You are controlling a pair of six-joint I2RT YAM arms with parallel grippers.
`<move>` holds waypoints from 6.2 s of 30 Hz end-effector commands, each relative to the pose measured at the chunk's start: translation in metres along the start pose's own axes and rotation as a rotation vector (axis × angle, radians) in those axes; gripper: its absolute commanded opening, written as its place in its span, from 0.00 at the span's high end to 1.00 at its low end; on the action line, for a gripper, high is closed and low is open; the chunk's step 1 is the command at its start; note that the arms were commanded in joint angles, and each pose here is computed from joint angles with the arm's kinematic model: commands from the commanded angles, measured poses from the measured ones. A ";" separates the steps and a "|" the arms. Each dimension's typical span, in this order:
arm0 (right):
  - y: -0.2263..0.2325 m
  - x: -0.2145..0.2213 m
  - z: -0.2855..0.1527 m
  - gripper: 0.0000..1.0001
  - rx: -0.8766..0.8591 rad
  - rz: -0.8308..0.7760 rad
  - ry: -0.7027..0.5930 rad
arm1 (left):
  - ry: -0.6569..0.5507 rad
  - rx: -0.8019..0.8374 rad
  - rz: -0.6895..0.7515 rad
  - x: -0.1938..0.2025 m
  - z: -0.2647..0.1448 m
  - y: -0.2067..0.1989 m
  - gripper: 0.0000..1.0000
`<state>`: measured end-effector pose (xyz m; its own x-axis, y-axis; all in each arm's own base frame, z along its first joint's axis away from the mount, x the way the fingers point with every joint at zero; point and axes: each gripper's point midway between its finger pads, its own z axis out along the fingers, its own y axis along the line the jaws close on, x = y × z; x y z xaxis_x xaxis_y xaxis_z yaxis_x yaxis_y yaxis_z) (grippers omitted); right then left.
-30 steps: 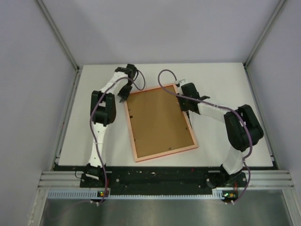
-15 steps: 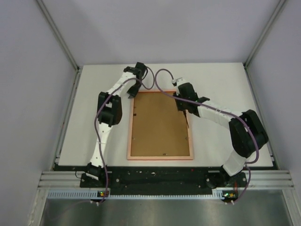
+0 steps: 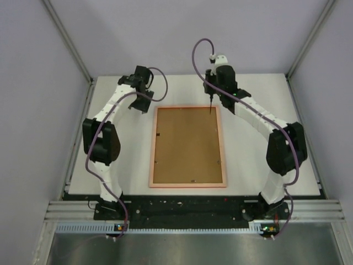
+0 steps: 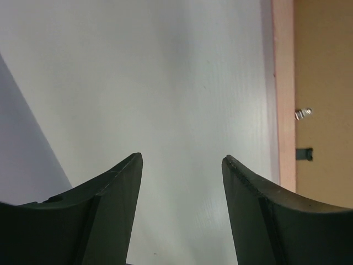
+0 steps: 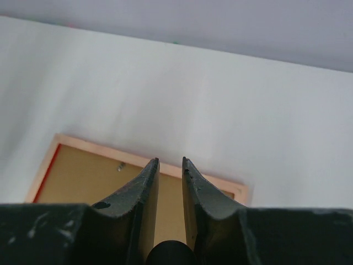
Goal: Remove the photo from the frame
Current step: Adjust the photo frame at the center of the board, then release the photo frame item from the photo frame.
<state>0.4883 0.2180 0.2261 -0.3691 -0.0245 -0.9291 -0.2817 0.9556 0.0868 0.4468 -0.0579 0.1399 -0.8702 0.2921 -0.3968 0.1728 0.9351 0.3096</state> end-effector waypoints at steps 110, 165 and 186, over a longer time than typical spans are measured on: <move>0.072 -0.014 0.157 1.00 -0.062 0.131 -0.129 | 0.075 0.492 0.065 0.001 0.046 -0.142 0.57; 0.036 0.029 0.169 1.00 0.272 0.121 -0.127 | 0.105 0.538 0.044 0.013 0.043 -0.146 0.64; 0.022 0.032 0.166 1.00 0.346 0.098 -0.128 | 0.103 0.515 0.032 0.013 0.043 -0.141 0.67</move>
<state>0.6186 0.2846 0.1384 -0.2854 0.0959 -0.9536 0.0442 0.9952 0.0869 0.4240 -0.1807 0.0328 -0.9076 0.3441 -0.2407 0.3890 0.9047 -0.1735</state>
